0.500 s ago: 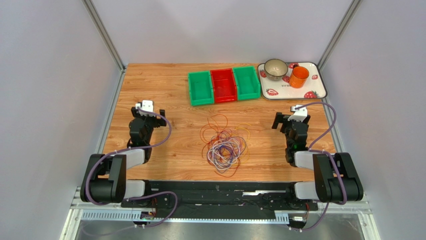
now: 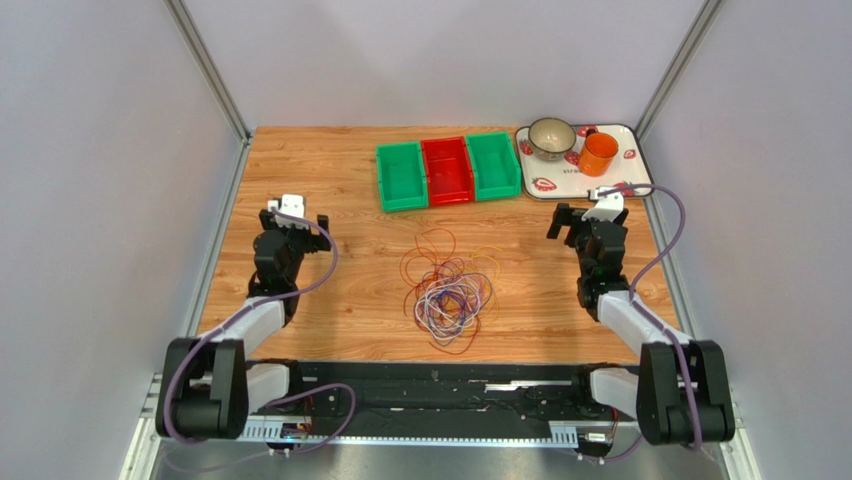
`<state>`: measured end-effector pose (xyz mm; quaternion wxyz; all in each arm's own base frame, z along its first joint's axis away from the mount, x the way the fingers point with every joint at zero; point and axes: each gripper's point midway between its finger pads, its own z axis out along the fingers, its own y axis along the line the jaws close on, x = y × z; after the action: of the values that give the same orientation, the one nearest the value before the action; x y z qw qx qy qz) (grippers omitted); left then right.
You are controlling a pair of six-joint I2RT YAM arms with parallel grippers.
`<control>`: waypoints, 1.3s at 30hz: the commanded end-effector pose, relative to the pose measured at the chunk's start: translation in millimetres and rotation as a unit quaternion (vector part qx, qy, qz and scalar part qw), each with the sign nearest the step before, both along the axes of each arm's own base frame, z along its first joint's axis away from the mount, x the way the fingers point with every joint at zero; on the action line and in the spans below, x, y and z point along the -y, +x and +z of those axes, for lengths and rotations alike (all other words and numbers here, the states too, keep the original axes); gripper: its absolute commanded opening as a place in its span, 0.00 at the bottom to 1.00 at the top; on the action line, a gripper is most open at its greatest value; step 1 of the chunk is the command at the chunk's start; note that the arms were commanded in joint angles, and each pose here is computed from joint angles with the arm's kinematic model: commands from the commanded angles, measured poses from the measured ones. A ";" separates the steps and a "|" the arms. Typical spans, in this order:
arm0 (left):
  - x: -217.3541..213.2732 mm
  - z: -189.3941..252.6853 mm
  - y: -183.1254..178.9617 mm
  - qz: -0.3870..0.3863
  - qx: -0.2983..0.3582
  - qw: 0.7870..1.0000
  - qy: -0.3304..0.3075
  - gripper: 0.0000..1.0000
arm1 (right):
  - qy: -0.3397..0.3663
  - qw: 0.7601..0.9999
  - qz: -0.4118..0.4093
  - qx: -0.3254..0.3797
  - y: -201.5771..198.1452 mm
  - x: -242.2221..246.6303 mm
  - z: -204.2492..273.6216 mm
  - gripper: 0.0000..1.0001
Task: Untangle the cables
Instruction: Untie the cable.
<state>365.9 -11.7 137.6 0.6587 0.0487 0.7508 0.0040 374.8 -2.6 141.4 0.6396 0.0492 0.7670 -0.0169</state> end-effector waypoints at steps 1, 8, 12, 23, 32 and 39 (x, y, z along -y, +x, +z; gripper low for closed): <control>9.4 76.8 -2.3 -0.010 0.011 0.998 -0.054 0.99 | 0.055 0.997 0.056 0.027 0.8 -27.2 68.2 1.00; 17.0 125.6 -12.1 0.092 -0.022 0.917 -0.387 0.99 | 0.325 0.932 0.159 -0.029 2.9 -99.3 142.0 0.99; 43.6 64.2 -31.2 0.034 -0.175 0.880 -0.440 0.88 | 0.307 0.915 0.220 -0.144 -3.8 -133.7 119.0 0.91; 71.9 52.8 -94.0 0.012 -0.259 0.909 -0.326 0.93 | 0.241 0.927 0.204 -0.203 -47.6 -162.6 89.7 0.91; 133.7 25.5 -112.2 -0.054 -0.326 0.904 -0.272 0.88 | 0.242 0.908 0.240 -0.243 -76.5 -193.5 60.4 0.88; 201.2 3.9 -114.7 -0.140 -0.365 0.887 -0.248 0.78 | 0.246 0.901 0.238 -0.267 -93.4 -193.9 42.8 0.87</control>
<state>238.3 -181.8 128.8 0.3048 -0.0413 0.9150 -0.2611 289.6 192.5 176.8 0.3555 0.0099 0.8839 0.3037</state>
